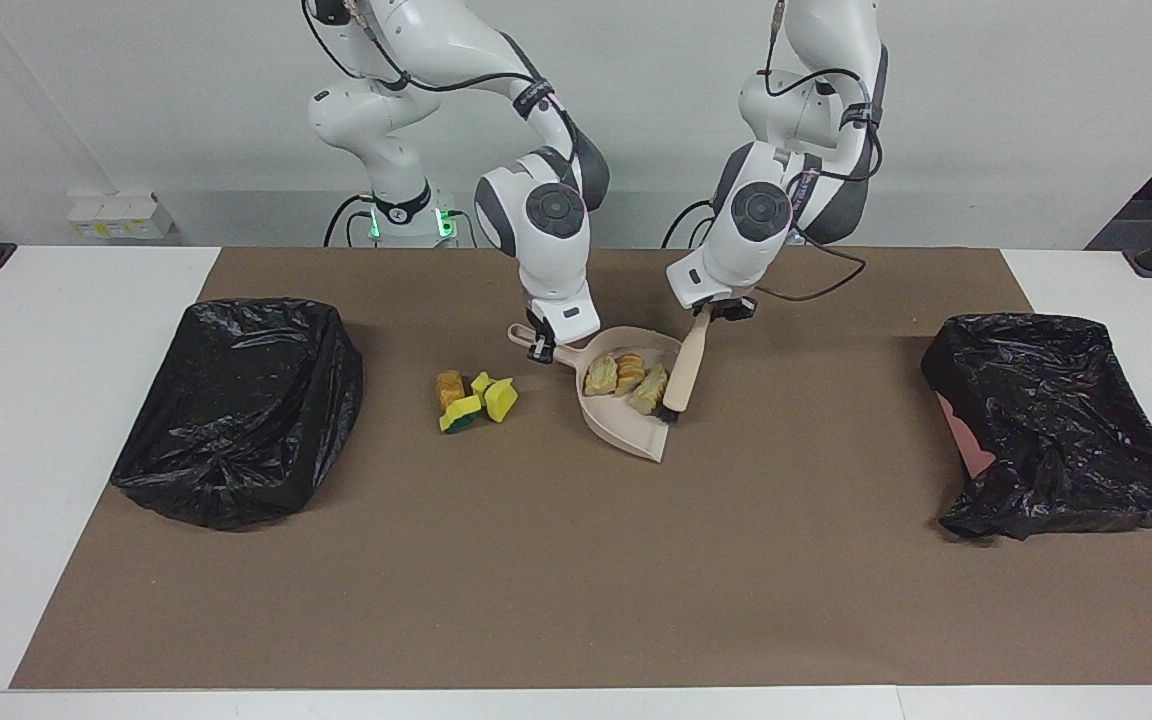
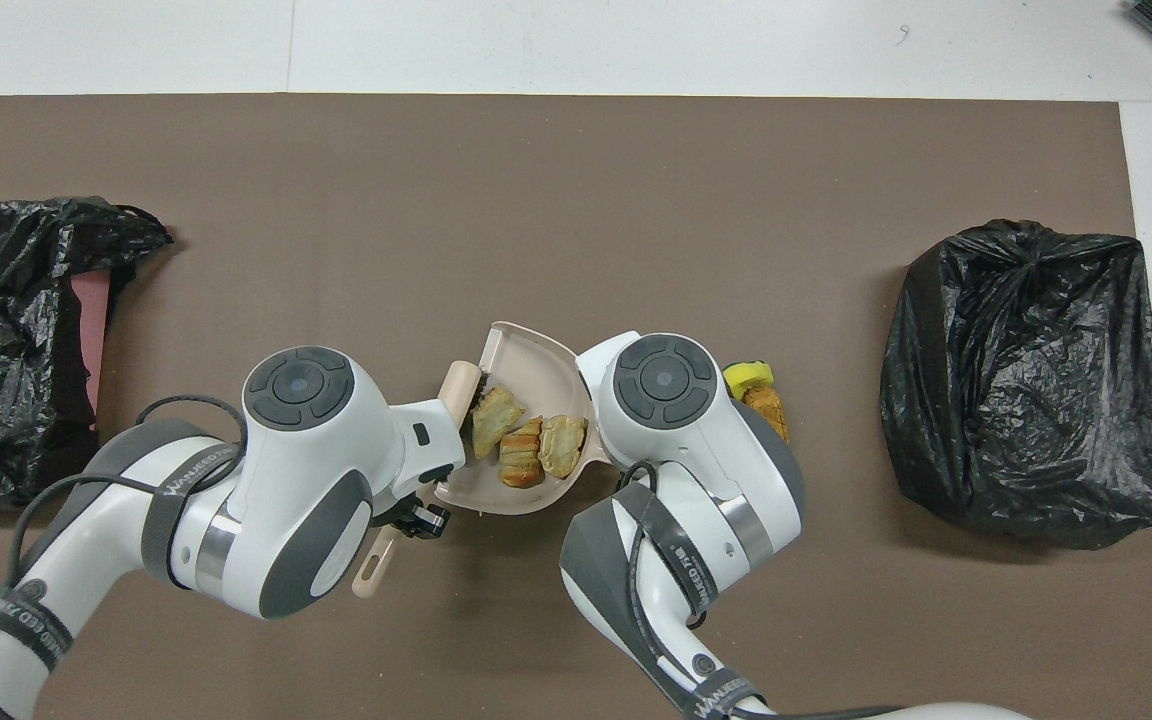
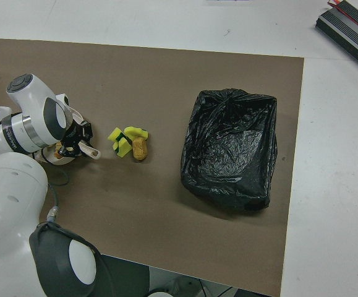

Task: Sweep and dump trash in bin

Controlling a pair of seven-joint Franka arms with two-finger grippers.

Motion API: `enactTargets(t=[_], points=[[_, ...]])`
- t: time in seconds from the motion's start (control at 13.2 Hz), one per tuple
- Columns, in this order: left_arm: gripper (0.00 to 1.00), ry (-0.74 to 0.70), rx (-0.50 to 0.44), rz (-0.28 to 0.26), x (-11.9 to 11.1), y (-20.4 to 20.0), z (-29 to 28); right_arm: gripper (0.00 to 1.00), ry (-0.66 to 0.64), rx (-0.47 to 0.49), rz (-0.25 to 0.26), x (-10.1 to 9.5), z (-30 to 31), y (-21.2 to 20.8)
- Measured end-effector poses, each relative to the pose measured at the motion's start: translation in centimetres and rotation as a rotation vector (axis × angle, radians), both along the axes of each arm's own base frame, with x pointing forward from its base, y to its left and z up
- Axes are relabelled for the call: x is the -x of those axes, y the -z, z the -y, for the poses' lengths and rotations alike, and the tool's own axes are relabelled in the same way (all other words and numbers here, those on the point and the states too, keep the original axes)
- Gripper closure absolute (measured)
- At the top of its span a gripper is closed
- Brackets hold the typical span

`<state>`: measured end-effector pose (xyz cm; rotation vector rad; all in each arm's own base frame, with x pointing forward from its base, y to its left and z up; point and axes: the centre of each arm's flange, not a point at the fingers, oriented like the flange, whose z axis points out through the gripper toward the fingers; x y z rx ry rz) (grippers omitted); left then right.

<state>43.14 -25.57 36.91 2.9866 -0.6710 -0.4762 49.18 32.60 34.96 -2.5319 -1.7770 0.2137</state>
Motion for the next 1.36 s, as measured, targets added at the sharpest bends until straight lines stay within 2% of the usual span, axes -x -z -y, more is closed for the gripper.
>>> enactTargets(t=[0.3, 0.53, 0.83, 1.06, 1.36], points=[[0.74, -0.084, -0.014, 0.029, -0.6, -1.9, -0.6, 0.67, 0.0, 0.0, 0.0, 0.0, 0.0, 0.0], [0.74, -0.111, -0.064, 0.043, -0.9, -2.0, -1.6, 0.67, 0.004, 0.001, -0.001, -0.1, 0.2, -0.2], [0.74, -0.265, -0.142, 0.053, 0.2, -3.1, -2.3, 0.67, 0.045, 0.013, -0.027, -0.6, 2.9, -2.8], [0.74, -0.284, -0.172, 0.042, 3.3, -2.1, -1.8, 0.67, 0.107, 0.004, -0.021, -1.2, 6.8, -7.2], [0.74, -0.318, -0.175, 0.038, 10.7, -0.7, 1.5, 0.67, 0.207, 0.03, -0.004, -1.1, 14.4, -13.7]])
